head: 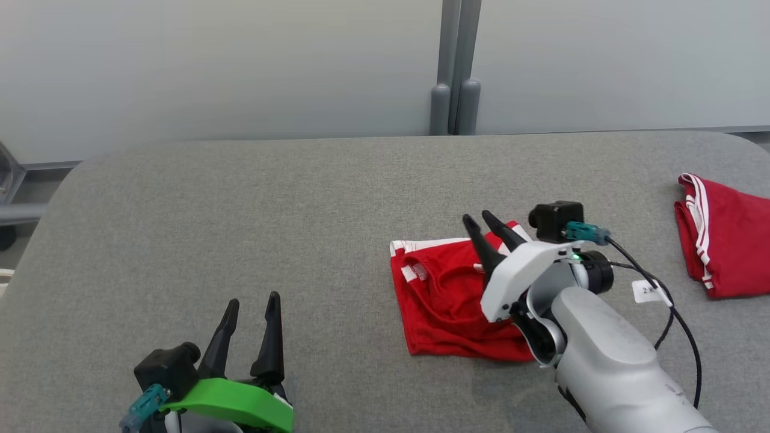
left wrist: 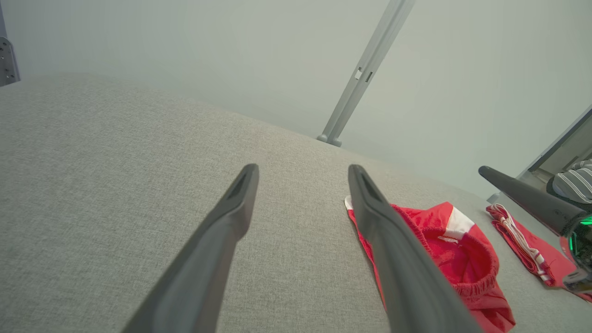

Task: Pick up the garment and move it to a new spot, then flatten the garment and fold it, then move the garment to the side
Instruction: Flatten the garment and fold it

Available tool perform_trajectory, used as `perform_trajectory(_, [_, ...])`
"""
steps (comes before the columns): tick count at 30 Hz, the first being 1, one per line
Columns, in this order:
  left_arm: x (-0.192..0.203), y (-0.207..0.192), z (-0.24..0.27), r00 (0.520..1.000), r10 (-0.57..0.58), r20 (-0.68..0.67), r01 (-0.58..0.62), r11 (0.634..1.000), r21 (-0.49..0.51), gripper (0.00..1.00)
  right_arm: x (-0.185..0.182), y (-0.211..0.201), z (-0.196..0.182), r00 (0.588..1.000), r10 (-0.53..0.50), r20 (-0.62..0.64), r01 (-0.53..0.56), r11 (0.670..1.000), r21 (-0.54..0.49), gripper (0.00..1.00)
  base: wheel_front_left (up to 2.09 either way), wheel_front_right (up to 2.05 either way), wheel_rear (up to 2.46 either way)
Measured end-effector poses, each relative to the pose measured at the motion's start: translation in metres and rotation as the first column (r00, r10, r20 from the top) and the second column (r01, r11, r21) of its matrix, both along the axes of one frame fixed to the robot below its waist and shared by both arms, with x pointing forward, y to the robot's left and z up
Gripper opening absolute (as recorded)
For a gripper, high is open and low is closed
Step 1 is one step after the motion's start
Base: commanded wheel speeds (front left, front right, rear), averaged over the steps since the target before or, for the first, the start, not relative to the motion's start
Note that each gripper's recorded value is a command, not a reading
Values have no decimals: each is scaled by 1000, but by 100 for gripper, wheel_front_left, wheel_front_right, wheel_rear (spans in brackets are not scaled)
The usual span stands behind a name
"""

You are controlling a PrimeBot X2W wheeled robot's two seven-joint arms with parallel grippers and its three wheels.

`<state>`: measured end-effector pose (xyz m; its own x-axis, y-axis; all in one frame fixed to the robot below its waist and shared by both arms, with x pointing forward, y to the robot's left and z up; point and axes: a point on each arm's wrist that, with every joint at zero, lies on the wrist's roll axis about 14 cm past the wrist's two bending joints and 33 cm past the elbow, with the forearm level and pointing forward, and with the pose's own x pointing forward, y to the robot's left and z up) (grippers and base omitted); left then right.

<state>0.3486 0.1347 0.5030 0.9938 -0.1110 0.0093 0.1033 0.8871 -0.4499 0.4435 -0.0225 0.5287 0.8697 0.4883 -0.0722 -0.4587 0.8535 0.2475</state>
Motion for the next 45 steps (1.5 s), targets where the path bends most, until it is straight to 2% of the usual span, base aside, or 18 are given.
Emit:
perform_trajectory(2, [2, -2, 5, 1000, -6, 13, 6, 1000, 4, 100, 3, -24, 0, 996, -84, 26, 83, 996, 24, 0, 0, 0, 0])
perform_trajectory(8, [1, -3, 9, 1000, -14, 20, 14, 1000, 17, 100, -4, -60, -19, 980, -199, 7, 199, 978, 55, 0, 0, 0, 0])
perform_trajectory(12, [0, -3, 8, 1000, -15, 16, 15, 1000, 19, 100, -14, -82, -45, 965, -260, -41, 261, 965, 23, 0, 0, 0, 0])
perform_trajectory(18, [-2, 4, 5, 1000, 5, -1, -5, 1000, 28, 100, -27, -87, -77, 955, -272, -120, 273, 962, -12, 0, 0, 0, 0])
perform_trajectory(30, [-8, 28, -2, 996, 81, -26, -80, 996, 34, 100, -24, -57, -107, 955, -194, -223, 188, 981, -47, 0, 0, 0, 0])
perform_trajectory(38, [-11, 41, -2, 992, 126, -28, -126, 992, 33, 100, -8, -6, -93, 978, -58, -198, 56, 998, -18, 0, 0, 0, 0])
perform_trajectory(45, [-13, 47, -5, 989, 144, -35, -143, 989, 35, 100, 0, 19, -86, 983, 16, -183, -22, 999, -34, 0, 0, 0, 0])
